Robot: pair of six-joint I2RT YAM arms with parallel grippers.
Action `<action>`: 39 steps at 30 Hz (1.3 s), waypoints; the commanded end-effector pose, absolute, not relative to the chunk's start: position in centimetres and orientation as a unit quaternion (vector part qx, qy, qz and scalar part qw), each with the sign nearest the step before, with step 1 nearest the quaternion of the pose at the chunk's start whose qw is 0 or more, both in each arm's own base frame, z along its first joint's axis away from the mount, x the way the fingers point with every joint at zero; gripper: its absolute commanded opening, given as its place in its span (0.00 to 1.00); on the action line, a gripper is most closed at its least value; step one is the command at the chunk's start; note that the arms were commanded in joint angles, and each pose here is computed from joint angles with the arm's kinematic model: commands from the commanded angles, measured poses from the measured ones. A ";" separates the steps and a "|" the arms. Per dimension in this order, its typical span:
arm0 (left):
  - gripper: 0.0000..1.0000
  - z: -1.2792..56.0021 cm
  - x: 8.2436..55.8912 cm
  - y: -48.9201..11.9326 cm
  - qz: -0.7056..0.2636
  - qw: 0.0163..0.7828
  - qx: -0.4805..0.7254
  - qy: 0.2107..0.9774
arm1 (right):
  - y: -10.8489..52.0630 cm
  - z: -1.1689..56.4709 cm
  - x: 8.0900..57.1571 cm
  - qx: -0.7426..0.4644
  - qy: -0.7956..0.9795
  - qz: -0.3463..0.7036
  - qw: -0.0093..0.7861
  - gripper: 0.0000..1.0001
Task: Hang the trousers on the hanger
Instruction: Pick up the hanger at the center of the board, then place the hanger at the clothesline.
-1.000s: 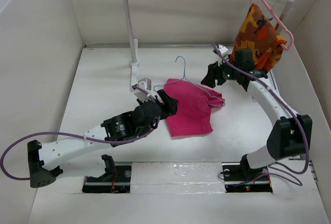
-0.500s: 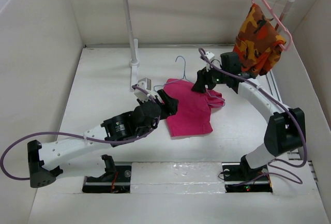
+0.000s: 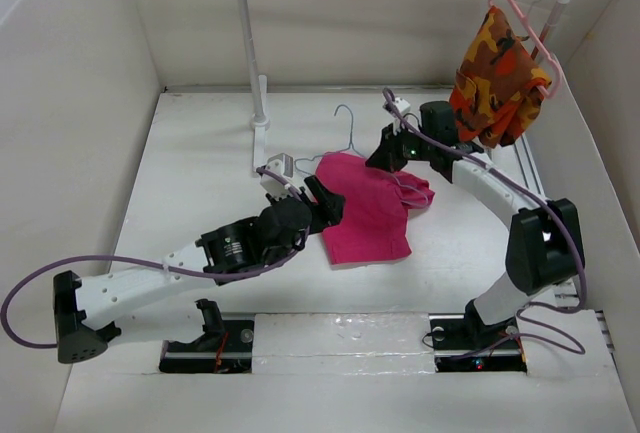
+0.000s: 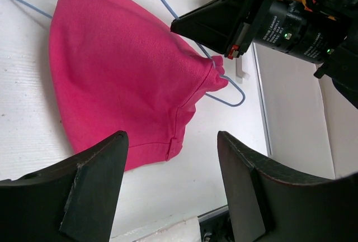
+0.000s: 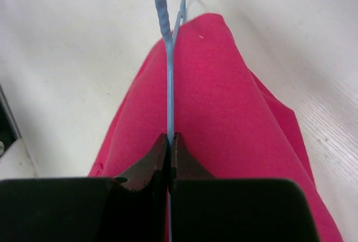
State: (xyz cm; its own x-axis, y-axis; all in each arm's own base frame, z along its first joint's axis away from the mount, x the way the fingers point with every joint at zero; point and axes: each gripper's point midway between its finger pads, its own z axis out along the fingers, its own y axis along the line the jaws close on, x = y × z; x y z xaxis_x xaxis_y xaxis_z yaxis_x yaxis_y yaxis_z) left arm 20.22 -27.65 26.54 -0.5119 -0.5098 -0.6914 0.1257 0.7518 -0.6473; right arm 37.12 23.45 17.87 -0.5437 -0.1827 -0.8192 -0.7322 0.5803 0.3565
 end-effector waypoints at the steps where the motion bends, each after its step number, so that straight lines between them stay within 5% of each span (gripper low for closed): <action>1: 0.60 28.2 20.4 -26.9 -0.344 0.493 -0.136 0.788 | 25.0 23.2 37.2 -0.286 0.747 0.408 0.440 0.00; 8: 0.60 31.7 20.9 -26.3 -0.344 0.520 -0.131 0.771 | 22.9 38.9 36.1 -0.237 0.636 0.462 0.571 0.00; 22: 0.60 33.9 21.3 -26.8 -0.351 0.538 -0.118 0.757 | 14.9 56.6 34.7 -0.157 0.549 0.412 0.710 0.00; 39: 0.60 32.2 20.6 -26.7 -0.349 0.527 -0.097 0.769 | 3.7 54.5 43.5 -0.011 0.618 0.297 0.728 0.00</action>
State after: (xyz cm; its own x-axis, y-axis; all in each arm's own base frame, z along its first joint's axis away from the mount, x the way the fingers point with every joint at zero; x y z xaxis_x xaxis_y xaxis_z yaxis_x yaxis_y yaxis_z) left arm 20.51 -27.49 30.81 -0.4580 -0.4918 -0.7405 0.2062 0.7515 -0.6267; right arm 44.58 5.21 49.47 -0.1234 0.4282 -0.8952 -0.4323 0.7888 0.4370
